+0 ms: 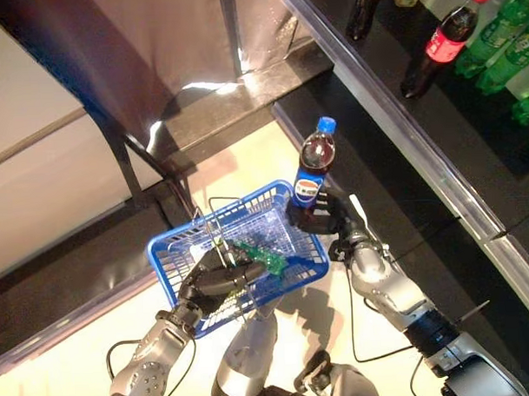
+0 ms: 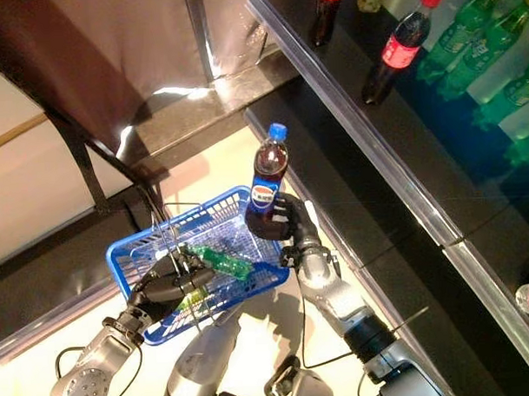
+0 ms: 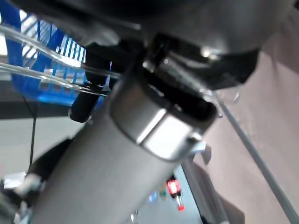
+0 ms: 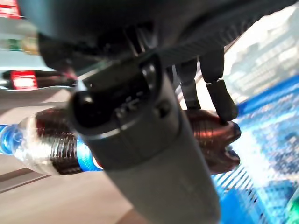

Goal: Pick up the drink and place into the basket.

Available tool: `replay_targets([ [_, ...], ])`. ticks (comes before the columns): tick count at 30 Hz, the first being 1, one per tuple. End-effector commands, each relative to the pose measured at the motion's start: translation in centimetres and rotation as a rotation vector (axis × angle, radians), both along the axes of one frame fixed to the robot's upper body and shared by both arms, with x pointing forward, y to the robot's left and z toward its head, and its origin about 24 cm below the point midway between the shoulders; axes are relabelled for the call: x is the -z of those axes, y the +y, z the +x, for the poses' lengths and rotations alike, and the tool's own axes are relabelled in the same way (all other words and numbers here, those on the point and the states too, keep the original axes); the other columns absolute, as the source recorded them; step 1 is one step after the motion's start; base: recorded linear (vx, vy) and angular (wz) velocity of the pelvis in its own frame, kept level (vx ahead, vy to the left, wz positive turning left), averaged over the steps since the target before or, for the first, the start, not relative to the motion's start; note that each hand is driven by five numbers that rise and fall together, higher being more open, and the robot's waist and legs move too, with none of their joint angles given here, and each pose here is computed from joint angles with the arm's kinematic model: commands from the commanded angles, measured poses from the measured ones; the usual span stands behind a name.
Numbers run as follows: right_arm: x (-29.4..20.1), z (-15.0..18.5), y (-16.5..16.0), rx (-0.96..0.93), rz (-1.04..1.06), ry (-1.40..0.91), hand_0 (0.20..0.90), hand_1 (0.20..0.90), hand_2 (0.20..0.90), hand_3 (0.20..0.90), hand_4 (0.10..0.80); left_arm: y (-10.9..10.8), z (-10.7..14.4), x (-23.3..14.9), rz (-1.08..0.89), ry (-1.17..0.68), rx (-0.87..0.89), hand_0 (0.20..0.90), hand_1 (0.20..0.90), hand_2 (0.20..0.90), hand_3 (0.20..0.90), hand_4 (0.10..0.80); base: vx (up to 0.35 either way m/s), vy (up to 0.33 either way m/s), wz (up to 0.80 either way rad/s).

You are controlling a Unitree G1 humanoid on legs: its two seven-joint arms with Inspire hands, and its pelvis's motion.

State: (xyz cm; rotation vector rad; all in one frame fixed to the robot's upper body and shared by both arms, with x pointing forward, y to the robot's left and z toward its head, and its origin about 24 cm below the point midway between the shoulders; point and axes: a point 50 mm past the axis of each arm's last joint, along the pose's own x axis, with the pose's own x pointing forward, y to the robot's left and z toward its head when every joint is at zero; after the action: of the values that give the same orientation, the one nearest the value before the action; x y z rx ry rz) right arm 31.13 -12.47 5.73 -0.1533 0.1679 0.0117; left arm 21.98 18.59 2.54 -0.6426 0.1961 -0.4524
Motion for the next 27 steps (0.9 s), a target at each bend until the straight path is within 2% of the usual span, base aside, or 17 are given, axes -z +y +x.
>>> replay_targets([
  [1, -7.9, 0.8, 4.7, -0.172, 0.113, -0.376, 0.300, 0.300, 0.300, 0.200, 0.100, -5.1, -1.0, -15.2, -0.371, -0.856, 0.404, 0.300, 0.300, 0.300, 0.200, 0.100, 0.000, 0.000, 0.00],
  [9, -5.3, 1.2, 7.0, -0.193, 0.119, -0.266, 0.300, 0.300, 0.300, 0.200, 0.100, -6.6, -1.3, -17.4, -0.417, -0.970, 0.495, 0.300, 0.300, 0.300, 0.200, 0.100, 0.018, -0.016, 0.08],
  [17, -3.9, 1.1, 7.9, -0.205, 0.068, -0.237, 0.300, 0.300, 0.300, 0.200, 0.100, -6.4, -1.2, -18.4, -0.376, -1.040, 0.481, 0.300, 0.300, 0.300, 0.200, 0.100, 0.007, -0.003, 0.01],
  [24, -0.6, 1.4, 7.1, -0.183, -0.147, -0.140, 0.300, 0.300, 0.300, 0.200, 0.100, -5.9, -1.7, -19.6, -0.373, -1.140, 0.497, 0.300, 0.300, 0.300, 0.200, 0.100, 0.013, 0.001, 0.04],
  [27, 0.9, 1.5, 6.5, -0.191, -0.344, -0.126, 0.300, 0.300, 0.300, 0.200, 0.100, -5.8, -2.0, -20.2, -0.368, -1.193, 0.501, 0.300, 0.300, 0.300, 0.200, 0.100, 0.000, 0.000, 0.00],
])
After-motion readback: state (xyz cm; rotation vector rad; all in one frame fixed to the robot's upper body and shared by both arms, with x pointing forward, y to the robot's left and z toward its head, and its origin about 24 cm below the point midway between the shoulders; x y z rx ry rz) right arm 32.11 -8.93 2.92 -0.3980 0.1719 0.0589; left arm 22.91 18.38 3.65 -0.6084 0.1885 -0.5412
